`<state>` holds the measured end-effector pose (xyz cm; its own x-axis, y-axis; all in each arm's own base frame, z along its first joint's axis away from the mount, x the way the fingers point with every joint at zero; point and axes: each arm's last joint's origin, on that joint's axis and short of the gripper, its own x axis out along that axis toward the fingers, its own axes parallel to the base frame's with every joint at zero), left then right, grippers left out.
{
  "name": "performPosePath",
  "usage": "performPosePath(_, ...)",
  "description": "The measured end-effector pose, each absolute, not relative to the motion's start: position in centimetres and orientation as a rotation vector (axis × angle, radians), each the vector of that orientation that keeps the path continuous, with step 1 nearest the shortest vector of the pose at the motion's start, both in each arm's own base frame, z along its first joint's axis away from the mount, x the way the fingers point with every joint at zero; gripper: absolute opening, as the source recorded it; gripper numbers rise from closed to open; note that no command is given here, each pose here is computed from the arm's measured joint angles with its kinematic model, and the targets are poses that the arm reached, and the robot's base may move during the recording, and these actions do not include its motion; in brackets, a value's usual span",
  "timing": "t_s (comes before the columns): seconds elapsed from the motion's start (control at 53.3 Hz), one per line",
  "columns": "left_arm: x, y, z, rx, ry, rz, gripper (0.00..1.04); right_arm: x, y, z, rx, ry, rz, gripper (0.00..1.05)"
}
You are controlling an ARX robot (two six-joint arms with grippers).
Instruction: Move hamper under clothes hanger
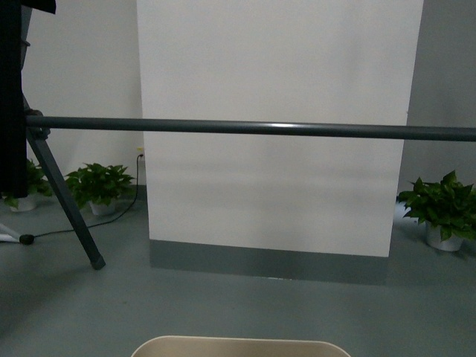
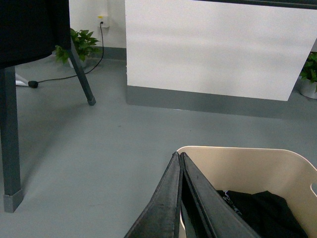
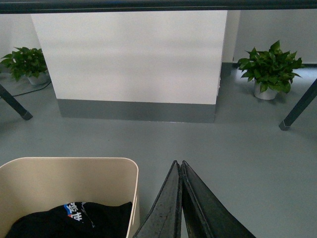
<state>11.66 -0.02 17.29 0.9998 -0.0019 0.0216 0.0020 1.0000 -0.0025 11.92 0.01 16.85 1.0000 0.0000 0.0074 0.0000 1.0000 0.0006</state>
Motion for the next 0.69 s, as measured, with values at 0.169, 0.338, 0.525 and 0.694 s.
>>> performPosePath(0.169, 11.3, 0.0, 17.3, -0.003, -0.022, -0.002, 0.03, 11.5, 0.0, 16.9, 0.001, -0.009, 0.0, 0.02)
performPosePath(0.338, 11.0, 0.0, 17.3, -0.003, -0.022, -0.002, 0.03, 11.2, 0.0, 16.8, 0.001, -0.009, 0.0, 0.02)
performPosePath(0.525, 10.0, 0.0, 16.8, -0.002, 0.012, -0.002, 0.03, 10.9, 0.0, 16.8, 0.001, -0.008, 0.0, 0.02)
performPosePath(0.694, 9.7, 0.0, 16.9, -0.002, -0.014, -0.002, 0.03, 9.9, 0.0, 16.4, 0.001, 0.013, 0.003, 0.02)
